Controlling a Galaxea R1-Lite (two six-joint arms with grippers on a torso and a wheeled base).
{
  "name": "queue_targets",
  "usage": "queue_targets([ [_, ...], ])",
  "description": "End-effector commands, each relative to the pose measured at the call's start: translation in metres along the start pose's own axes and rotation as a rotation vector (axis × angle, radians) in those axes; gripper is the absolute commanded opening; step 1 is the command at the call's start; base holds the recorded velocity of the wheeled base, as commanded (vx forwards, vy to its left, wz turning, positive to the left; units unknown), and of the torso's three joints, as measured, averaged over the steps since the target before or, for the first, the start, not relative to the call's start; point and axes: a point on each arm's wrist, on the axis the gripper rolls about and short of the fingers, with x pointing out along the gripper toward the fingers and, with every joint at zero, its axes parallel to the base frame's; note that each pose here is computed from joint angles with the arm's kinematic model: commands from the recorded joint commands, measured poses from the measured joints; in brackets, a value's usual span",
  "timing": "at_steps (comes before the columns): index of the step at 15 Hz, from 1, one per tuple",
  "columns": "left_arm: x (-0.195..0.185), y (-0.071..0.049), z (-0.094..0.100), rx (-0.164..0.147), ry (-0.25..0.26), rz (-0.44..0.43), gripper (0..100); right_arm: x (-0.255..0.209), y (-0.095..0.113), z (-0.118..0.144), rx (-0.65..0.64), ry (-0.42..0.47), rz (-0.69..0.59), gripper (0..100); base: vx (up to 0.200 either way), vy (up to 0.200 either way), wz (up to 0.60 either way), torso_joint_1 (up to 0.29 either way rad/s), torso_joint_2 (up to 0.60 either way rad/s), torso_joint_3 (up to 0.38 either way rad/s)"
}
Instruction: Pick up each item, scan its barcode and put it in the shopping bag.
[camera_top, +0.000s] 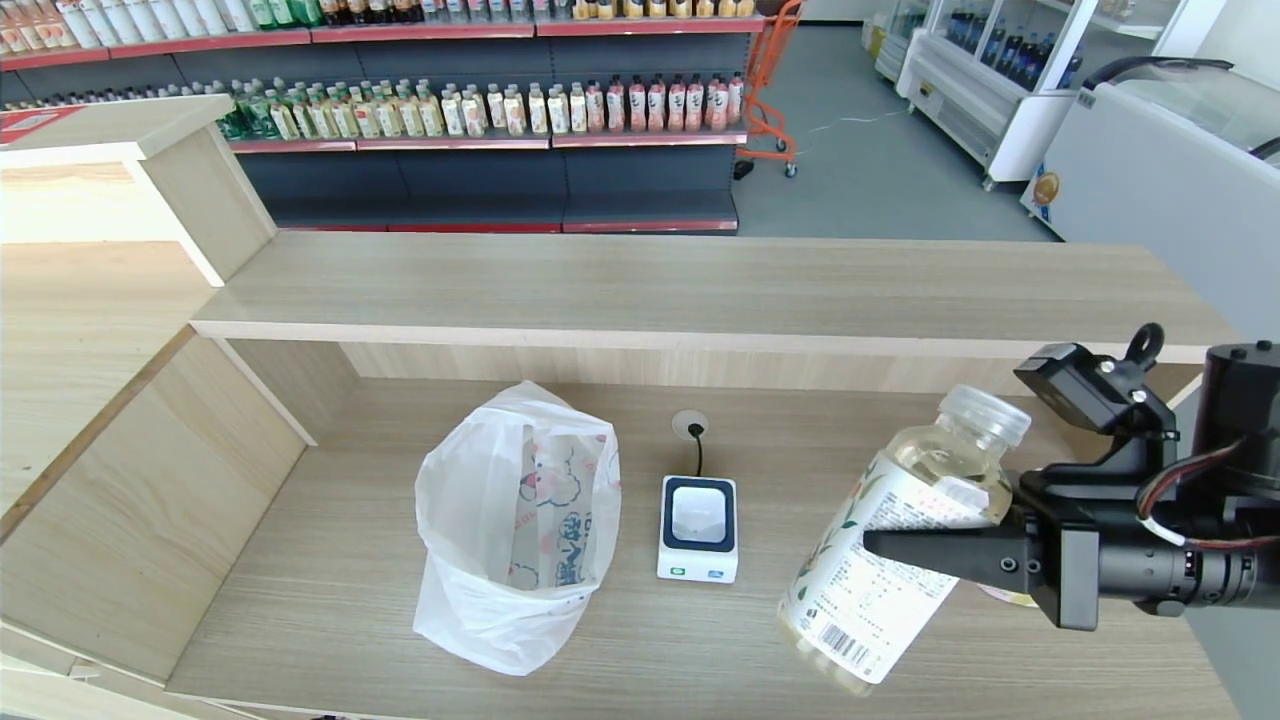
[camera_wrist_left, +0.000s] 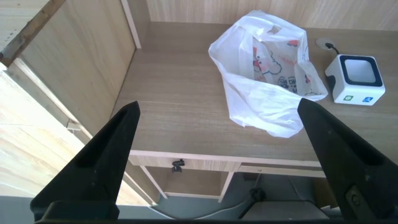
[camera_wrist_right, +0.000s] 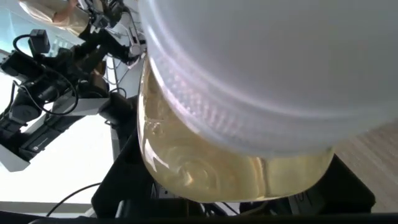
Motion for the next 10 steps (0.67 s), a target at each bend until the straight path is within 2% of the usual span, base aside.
queue_targets([
  [1,0.0000,0.0000,-0.0001,0.000,0.000,0.000,100,0.0007,0.0020,0.0002,-0.008,0.000,0.007,0,0.000,0.000,0.00,0.000,0.00,0.000],
  [8,0.0000,0.0000,-0.0001,0.000,0.000,0.000,100,0.0035,0.0016,-0.0004,-0.009,0.005,0.015,0,0.000,0.000,0.00,0.000,0.00,0.000],
  [10,0.0000,0.0000,-0.0001,0.000,0.000,0.000,100,0.0022,-0.0004,-0.0010,-0.071,-0.003,-0.030,0,0.000,0.000,0.00,0.000,0.00,0.000],
])
